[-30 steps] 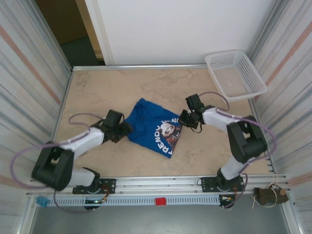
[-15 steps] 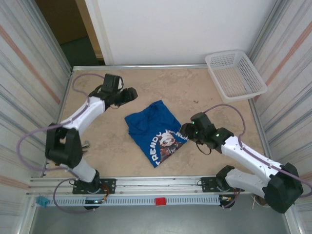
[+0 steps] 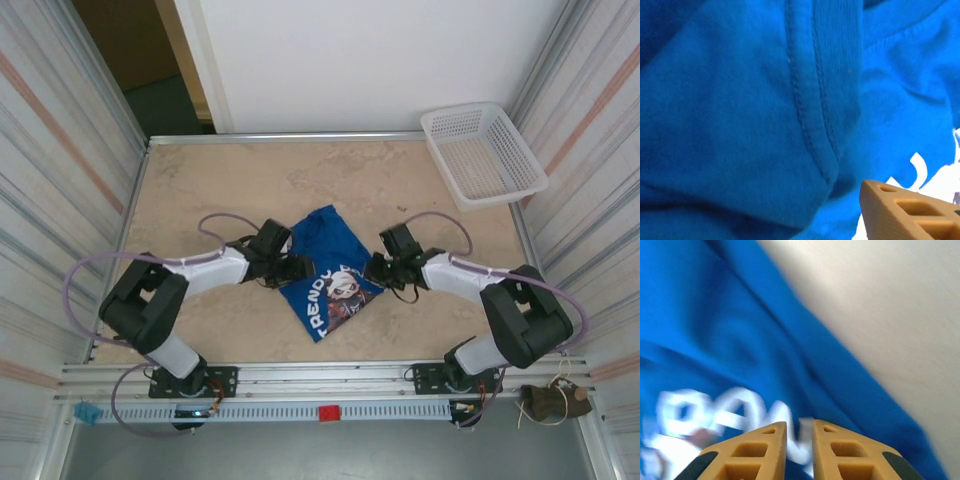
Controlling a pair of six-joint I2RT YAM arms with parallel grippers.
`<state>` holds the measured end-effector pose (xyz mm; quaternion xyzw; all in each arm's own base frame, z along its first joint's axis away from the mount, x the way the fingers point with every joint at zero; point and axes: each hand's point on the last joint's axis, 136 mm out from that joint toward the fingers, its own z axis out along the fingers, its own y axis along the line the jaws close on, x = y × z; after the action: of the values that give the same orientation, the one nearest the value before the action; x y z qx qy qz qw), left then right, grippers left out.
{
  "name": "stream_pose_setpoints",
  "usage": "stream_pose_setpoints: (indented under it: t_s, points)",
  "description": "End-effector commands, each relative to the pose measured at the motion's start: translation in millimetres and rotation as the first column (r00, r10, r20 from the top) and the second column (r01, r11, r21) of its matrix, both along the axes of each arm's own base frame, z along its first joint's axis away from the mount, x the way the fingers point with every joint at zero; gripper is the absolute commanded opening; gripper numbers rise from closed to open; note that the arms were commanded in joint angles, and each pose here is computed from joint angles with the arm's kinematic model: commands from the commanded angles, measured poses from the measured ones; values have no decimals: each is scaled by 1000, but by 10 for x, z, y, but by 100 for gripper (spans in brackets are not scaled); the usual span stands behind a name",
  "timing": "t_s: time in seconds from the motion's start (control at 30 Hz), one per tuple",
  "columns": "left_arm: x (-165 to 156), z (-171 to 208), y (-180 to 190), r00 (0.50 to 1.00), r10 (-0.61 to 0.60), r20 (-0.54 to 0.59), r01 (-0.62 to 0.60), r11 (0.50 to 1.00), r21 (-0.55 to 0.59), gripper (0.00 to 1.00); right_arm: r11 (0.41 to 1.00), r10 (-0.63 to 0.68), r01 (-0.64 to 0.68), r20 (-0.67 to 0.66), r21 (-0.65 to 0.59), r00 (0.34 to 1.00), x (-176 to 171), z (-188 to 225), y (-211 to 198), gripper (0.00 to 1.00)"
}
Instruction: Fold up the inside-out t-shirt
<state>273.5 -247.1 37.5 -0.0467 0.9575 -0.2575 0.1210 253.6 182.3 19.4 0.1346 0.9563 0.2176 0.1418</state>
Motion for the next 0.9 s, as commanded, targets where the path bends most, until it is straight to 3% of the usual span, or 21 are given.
stream_pose_setpoints:
  t_s: [0.0, 0.1, 0.2, 0.33, 0.4, 0.47, 0.57, 0.7, 0.87]
  points:
    - [360, 58, -5, 996, -28, 86, 25, 999, 33, 63, 992, -114, 113, -32, -52, 993, -329, -182, -226, 14]
    - [593, 151, 52, 992, -65, 112, 58, 996, 62, 62, 982, -172, 171, -3, -75, 985, -587, -127, -290, 14]
    - [760, 506, 77, 983, -100, 154, 100, 995, 11, 62, 979, -194, 197, 63, -50, 979, -614, 156, -283, 17]
    - [862, 1078, 180, 958, -125, 259, 131, 991, -5, 64, 989, -133, 143, 202, -37, 970, -201, 804, -394, 26]
    - [897, 1196, 234, 951, -159, 266, 155, 987, 37, 65, 993, -107, 117, 246, -29, 963, 128, 1081, -512, 37]
    - [922, 1174, 255, 951, -189, 245, 177, 982, 71, 65, 997, -73, 79, 261, -13, 963, 446, 1254, -576, 50]
    - [948, 1002, 242, 959, -201, 200, 187, 979, 86, 64, 1000, 14, -13, 249, -6, 969, 886, 1313, -552, 61]
    - [1048, 751, 242, 968, -185, 171, 171, 981, 94, 64, 995, 98, -102, 184, 10, 978, 1314, 1084, -383, 62]
    - [1200, 601, 269, 973, -165, 160, 154, 985, 80, 64, 992, 103, -111, 124, 57, 987, 1521, 741, -242, 60]
